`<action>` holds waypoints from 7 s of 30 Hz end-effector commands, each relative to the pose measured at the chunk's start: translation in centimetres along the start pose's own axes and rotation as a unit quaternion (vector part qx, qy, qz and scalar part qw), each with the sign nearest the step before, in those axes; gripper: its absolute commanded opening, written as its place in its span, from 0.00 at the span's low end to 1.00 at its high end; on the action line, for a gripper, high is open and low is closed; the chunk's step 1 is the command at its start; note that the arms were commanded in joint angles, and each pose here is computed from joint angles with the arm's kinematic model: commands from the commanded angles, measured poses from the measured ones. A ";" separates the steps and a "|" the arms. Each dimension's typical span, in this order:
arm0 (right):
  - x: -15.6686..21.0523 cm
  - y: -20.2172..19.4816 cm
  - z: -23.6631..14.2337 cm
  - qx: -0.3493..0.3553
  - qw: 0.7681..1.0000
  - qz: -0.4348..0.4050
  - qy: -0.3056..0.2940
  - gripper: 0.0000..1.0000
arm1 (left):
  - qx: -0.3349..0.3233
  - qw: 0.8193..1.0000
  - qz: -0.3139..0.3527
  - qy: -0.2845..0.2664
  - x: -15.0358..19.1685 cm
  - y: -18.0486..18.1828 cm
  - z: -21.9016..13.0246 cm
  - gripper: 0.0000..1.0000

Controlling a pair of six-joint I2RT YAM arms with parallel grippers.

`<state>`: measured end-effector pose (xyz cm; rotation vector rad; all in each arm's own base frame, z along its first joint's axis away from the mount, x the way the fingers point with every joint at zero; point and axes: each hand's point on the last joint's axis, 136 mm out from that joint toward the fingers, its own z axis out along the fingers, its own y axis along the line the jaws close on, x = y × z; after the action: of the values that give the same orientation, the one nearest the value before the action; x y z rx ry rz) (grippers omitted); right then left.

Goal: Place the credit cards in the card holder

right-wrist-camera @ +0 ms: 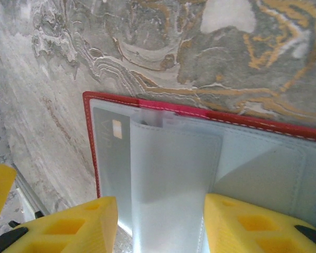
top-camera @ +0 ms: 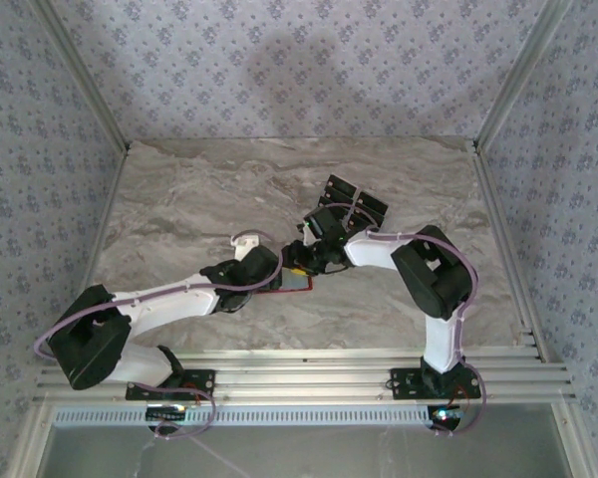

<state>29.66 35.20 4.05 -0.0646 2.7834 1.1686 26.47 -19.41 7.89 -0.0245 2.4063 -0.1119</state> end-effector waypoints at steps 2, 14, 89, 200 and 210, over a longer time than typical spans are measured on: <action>1.8 -1.3 1.7 0.020 0.999 0.018 0.037 0.49 | -0.008 1.000 -0.009 -0.011 -0.3 0.9 -0.6 1.00; 1.5 1.1 2.5 0.002 0.999 0.004 0.042 0.49 | -0.007 1.000 -0.013 -0.010 0.1 1.4 -0.7 1.00; 1.6 4.6 3.5 -0.023 0.999 -0.008 0.046 0.49 | 0.124 0.992 -0.024 -0.025 2.8 0.7 -1.9 1.00; 3.0 2.2 2.7 -0.031 0.998 0.038 0.033 0.50 | -0.175 0.968 -0.151 0.100 4.5 13.8 1.9 0.99; 2.4 1.2 1.3 -0.024 0.999 0.038 0.023 0.50 | -0.121 0.979 -0.128 0.101 4.3 9.3 2.8 0.99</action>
<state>27.75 38.56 4.62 -0.0052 2.7751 1.3398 24.64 -7.28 2.08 -0.5040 2.5683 0.1983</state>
